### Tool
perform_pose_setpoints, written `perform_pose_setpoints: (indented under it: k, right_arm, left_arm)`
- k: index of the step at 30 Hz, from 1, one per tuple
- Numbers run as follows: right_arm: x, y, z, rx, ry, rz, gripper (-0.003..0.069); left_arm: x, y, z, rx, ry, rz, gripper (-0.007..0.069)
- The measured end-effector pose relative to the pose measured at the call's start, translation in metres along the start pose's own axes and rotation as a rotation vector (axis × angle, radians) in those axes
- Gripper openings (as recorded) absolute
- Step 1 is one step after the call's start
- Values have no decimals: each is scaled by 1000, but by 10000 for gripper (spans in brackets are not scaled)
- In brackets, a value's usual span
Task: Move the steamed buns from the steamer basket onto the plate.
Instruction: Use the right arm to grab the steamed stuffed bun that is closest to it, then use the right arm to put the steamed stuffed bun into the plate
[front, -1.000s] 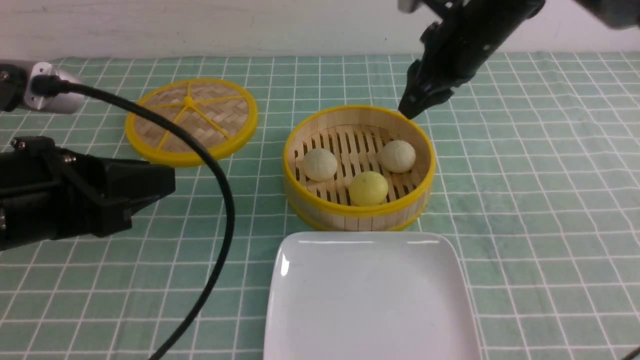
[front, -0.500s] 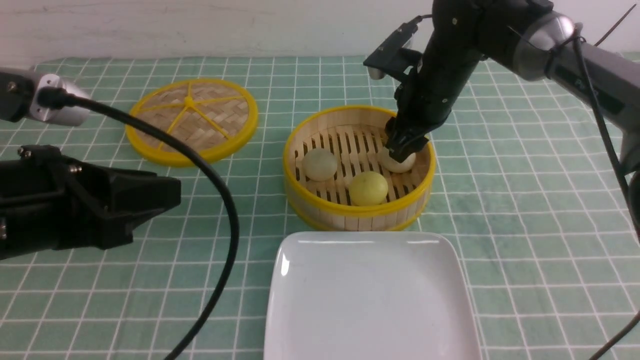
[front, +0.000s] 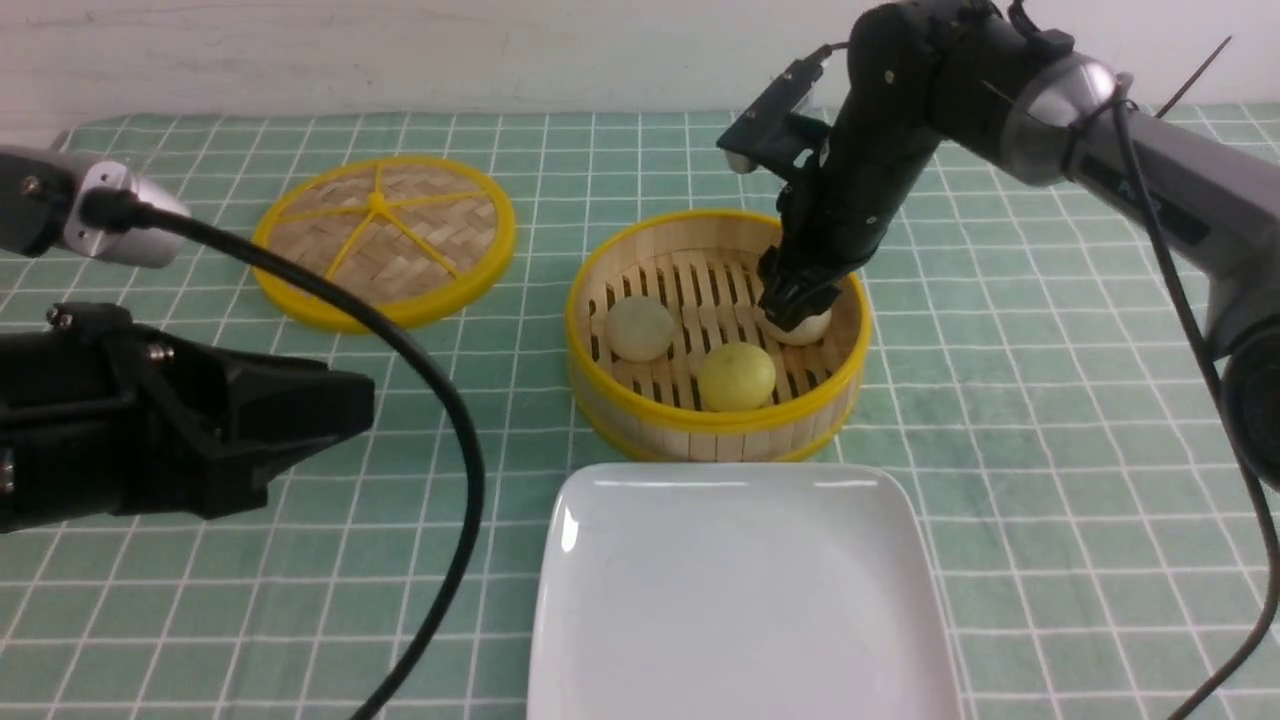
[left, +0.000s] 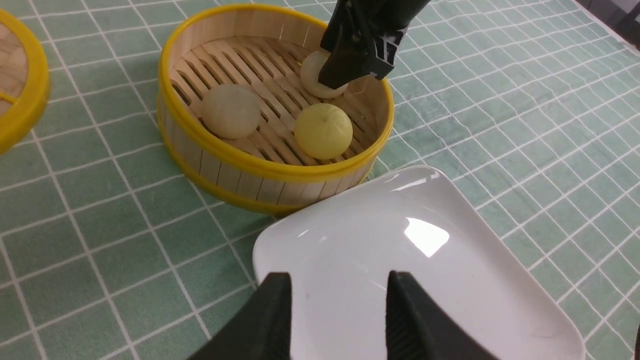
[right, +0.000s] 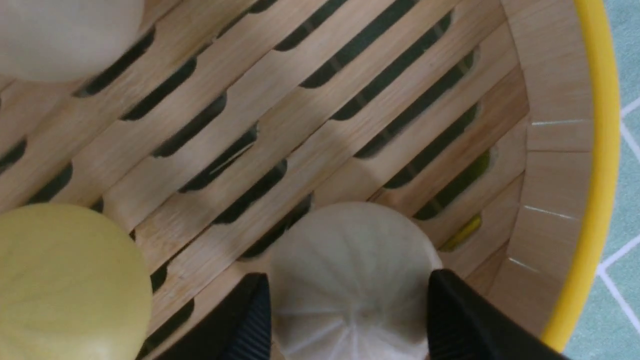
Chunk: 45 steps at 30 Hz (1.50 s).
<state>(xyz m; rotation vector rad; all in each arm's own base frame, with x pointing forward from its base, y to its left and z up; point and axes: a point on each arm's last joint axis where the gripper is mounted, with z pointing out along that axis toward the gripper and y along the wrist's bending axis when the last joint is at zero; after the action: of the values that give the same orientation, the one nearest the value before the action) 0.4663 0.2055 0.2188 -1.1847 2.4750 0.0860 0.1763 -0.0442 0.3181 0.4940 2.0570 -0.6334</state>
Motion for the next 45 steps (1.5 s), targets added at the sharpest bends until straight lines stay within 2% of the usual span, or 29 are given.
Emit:
perform_pose_setpoints:
  k: [3, 5, 7, 9, 10, 13, 18, 20, 21, 23, 28, 29, 34, 36, 40, 43, 45]
  right_arm:
    - [1, -1, 6, 4, 5, -1, 391]
    - [1, -1, 7, 9, 4, -5, 302]
    - [0, -2, 6, 16, 4, -10, 157]
    - [0, -2, 5, 20, 4, -12, 57]
    - [0, -2, 2, 19, 4, -12, 29]
    - [-4, 2, -16, 20, -5, -22, 25]
    - [-17, 13, -77, 44, -74, -43, 25]
    - [-24, 22, -140, 70, -182, -8, 25]
    - [-24, 22, -144, 73, -191, -4, 25]
    - [-22, 28, -190, 79, -283, 79, 25]
    - [-11, 40, -240, 43, -368, 222, 25]
    - [-11, 40, -240, 43, -368, 222, 25]
    - [15, 67, -258, -113, -355, 309, 25]
    - [24, 72, -258, -131, -333, 315, 25]
    - [59, 87, -236, -167, -194, 317, 25]
    - [89, 99, -188, -225, -20, 303, 25]
    - [97, 102, -170, -251, 15, 304, 25]
  left_arm:
    - [0, 0, 0, -1, 2, 2, 294]
    - [0, 0, 0, -1, 3, 3, 294]
    - [1, 0, 0, -3, 7, 6, 294]
    - [1, 0, 0, -2, 8, 7, 294]
    - [1, 0, 0, -2, 10, 8, 293]
    - [1, 0, 0, -2, 12, 10, 293]
    - [1, 0, 0, -4, 15, 12, 293]
    - [1, 0, 0, -4, 14, 12, 293]
    - [1, 0, 0, -4, 14, 12, 293]
    - [1, 0, 0, -5, 15, 13, 293]
    - [1, 0, 0, -4, 15, 13, 293]
    - [1, 0, 0, -4, 15, 13, 293]
    - [1, 0, 0, -4, 15, 13, 293]
    - [1, 0, 0, -4, 15, 13, 293]
    - [1, 0, 0, -4, 15, 13, 293]
    - [1, 0, 0, -4, 15, 13, 293]
    - [1, 0, 0, -4, 15, 13, 293]
